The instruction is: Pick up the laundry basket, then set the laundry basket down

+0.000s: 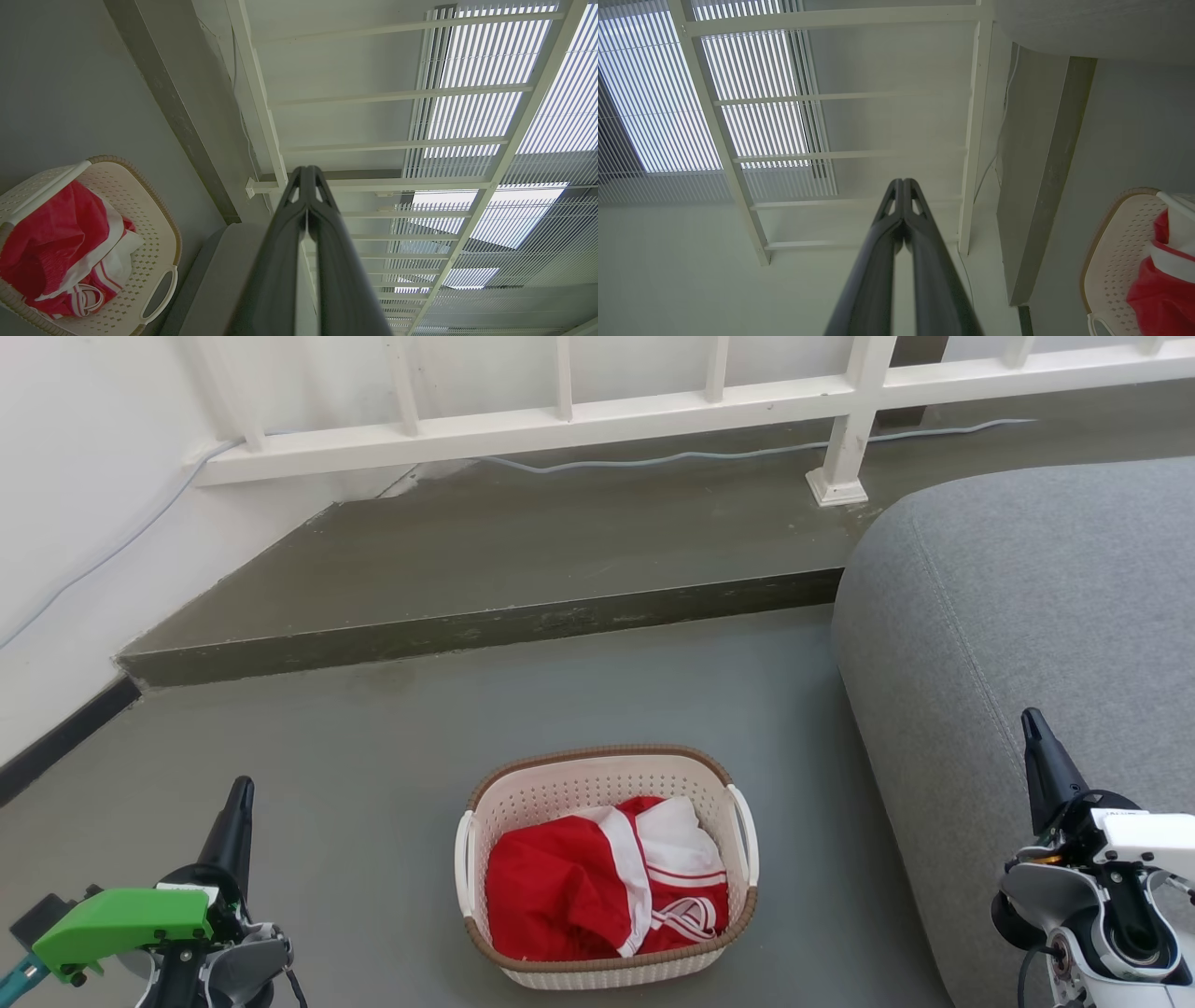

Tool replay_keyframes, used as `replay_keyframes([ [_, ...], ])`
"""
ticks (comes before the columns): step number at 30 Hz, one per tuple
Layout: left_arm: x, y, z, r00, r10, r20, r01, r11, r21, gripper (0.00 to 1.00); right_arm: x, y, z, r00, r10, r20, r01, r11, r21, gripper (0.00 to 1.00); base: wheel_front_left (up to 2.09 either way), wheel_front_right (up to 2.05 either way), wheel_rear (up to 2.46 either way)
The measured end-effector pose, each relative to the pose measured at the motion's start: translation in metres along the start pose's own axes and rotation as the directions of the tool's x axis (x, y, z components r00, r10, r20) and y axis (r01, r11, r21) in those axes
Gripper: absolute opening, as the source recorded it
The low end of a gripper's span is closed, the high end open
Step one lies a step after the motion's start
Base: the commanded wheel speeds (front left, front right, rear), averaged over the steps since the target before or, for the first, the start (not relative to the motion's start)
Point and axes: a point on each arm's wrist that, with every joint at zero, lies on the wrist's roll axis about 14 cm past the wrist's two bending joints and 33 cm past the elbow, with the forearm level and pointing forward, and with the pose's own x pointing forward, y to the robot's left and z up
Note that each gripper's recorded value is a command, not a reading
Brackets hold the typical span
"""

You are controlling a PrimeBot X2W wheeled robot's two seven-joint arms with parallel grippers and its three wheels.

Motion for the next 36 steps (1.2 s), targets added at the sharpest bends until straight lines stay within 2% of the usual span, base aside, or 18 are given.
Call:
replay_keyframes([
  [36, 0.0000, 0.0000, 0.0003, 1.000, 0.000, 0.001, 0.000, 1.000, 0.000, 0.00, -0.0002, -0.0018, 0.0011, 1.000, -0.006, 0.005, 0.006, 1.000, 0.003, 0.00, 0.00, 0.00, 0.00],
])
